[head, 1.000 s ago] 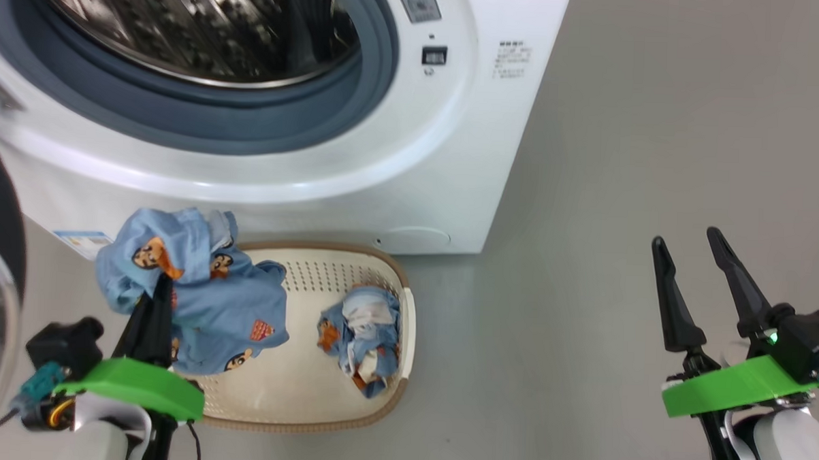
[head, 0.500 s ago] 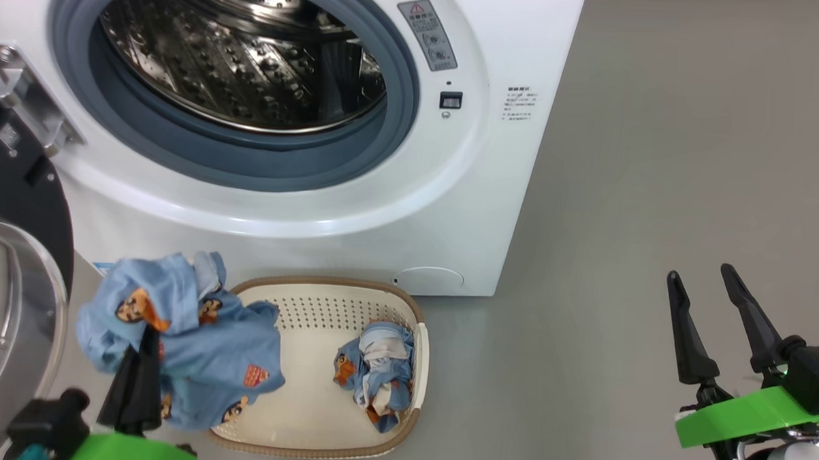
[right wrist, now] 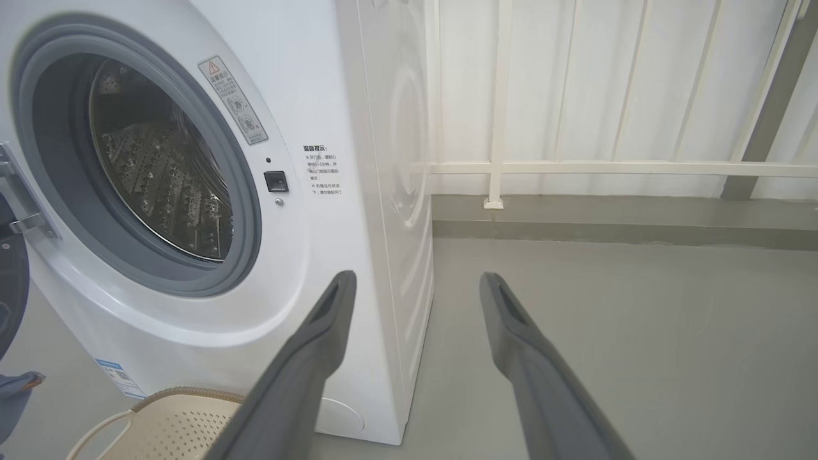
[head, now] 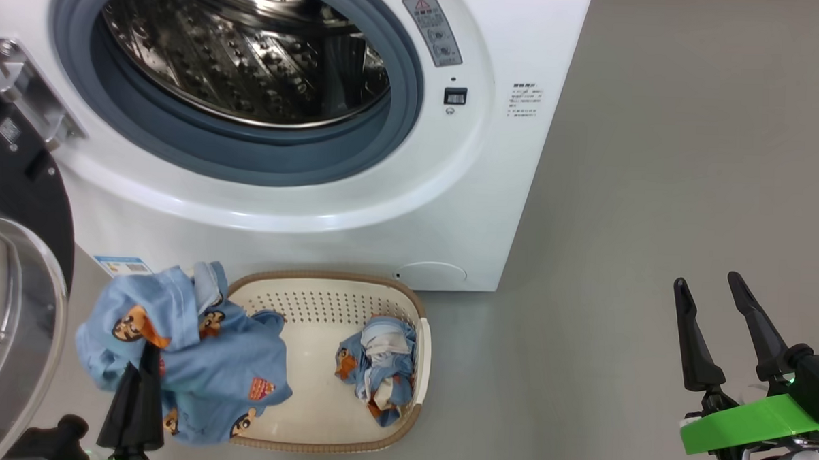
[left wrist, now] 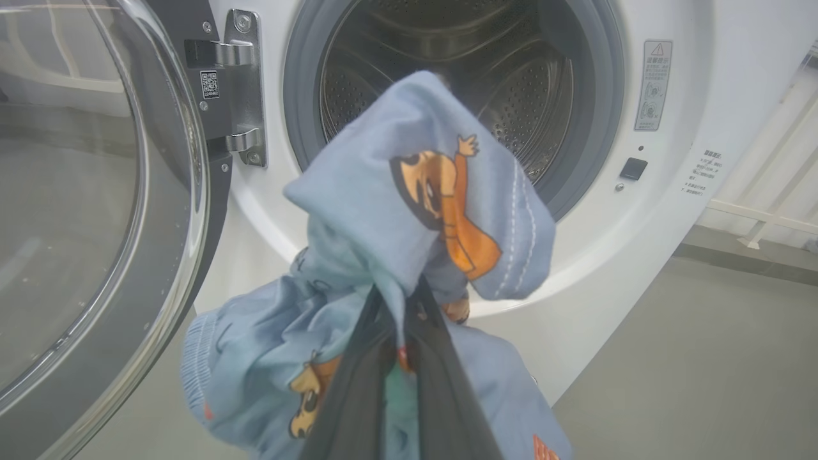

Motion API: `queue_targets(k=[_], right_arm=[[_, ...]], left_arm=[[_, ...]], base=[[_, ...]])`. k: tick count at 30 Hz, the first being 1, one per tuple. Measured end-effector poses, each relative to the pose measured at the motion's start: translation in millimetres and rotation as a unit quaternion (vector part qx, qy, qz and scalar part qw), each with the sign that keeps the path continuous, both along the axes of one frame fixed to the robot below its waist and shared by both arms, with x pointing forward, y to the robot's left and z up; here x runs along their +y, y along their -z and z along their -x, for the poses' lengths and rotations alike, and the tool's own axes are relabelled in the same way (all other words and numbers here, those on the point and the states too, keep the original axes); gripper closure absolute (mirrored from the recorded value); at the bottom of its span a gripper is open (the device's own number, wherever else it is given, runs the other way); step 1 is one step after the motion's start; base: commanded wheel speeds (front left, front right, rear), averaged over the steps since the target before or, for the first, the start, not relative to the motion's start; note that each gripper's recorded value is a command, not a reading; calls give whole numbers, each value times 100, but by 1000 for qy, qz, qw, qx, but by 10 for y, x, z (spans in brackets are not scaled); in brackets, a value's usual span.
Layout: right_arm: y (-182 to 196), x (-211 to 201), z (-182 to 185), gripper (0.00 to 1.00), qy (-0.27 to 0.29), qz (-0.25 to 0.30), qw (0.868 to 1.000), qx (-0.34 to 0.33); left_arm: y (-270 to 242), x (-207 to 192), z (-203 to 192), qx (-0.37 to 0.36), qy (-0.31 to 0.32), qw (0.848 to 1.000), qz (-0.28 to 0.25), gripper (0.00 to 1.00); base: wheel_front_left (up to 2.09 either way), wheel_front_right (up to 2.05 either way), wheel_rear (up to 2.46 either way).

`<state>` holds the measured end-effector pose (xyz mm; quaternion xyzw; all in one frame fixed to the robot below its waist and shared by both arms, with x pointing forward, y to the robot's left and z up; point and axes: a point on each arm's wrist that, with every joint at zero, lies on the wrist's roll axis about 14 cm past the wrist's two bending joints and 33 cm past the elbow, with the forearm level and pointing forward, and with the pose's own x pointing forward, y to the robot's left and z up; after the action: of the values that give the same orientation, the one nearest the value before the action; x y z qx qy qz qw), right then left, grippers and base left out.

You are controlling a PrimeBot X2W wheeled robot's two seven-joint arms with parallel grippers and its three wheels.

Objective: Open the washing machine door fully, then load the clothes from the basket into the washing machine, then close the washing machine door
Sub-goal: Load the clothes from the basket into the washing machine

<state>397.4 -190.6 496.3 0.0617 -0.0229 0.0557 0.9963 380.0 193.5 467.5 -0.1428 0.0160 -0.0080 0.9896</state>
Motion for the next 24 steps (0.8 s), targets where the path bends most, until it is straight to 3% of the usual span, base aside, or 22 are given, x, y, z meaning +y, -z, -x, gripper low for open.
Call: queue_targets(k=[10, 24], right_arm=[[108, -18, -117, 0, 7, -5, 1000, 12], [333, -56, -554, 0, 18, -10, 999, 25]], left_arm=[[-89, -83, -401, -20, 16, 1000, -2, 100], [-364, -169, -1703, -75, 41, 996, -21, 100]], base=[[0, 0, 0], [0, 0, 0]])
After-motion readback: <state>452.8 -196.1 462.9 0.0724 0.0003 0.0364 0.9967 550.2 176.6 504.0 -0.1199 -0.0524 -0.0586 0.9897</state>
